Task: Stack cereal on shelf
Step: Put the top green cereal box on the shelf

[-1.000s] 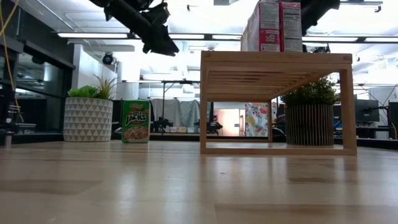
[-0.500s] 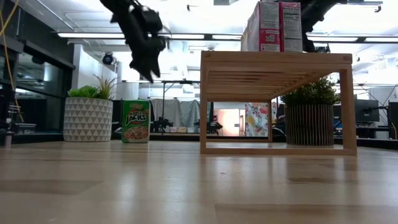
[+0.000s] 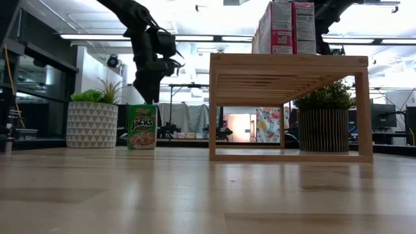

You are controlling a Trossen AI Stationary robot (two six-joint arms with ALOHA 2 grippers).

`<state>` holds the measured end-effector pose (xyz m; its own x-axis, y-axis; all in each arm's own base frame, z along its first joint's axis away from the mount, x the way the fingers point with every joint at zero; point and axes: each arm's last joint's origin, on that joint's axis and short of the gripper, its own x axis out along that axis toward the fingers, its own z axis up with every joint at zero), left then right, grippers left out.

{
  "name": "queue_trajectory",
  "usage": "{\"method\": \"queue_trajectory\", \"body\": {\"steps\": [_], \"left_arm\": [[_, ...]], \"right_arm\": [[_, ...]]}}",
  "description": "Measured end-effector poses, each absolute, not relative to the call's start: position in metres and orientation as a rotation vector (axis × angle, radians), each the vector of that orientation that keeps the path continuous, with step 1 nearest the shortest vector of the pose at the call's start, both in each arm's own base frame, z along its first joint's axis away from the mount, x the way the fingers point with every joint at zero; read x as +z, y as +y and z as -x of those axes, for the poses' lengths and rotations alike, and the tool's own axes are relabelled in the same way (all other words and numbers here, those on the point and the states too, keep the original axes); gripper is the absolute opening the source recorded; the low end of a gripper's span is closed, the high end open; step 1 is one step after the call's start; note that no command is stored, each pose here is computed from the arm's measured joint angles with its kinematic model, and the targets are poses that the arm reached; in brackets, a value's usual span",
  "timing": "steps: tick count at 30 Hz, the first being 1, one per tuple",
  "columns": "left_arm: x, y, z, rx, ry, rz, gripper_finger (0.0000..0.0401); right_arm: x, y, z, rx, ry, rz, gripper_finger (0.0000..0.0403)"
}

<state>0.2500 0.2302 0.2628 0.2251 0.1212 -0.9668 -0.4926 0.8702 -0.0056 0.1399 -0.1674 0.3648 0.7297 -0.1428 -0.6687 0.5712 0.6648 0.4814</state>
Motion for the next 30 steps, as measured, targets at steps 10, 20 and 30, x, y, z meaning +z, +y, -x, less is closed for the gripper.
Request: {"method": "queue_trajectory", "body": {"steps": [10, 20, 30], "left_arm": [[0.261, 0.227, -0.245, 0.343, 1.347, 0.293, 0.0285], [0.234, 0.233, -0.253, 0.270, 1.444, 0.303, 0.0285], [0.214, 0.236, -0.256, 0.220, 1.527, 0.332, 0.0285]], "right_arm": [[0.365, -0.167, -0.140, -0.429, 0.641, -0.723, 0.0000], [0.365, -0.167, -0.140, -0.429, 0.641, -0.721, 0.0000], [0.365, -0.167, -0.140, -0.423, 0.643, -0.704, 0.0000]]}}
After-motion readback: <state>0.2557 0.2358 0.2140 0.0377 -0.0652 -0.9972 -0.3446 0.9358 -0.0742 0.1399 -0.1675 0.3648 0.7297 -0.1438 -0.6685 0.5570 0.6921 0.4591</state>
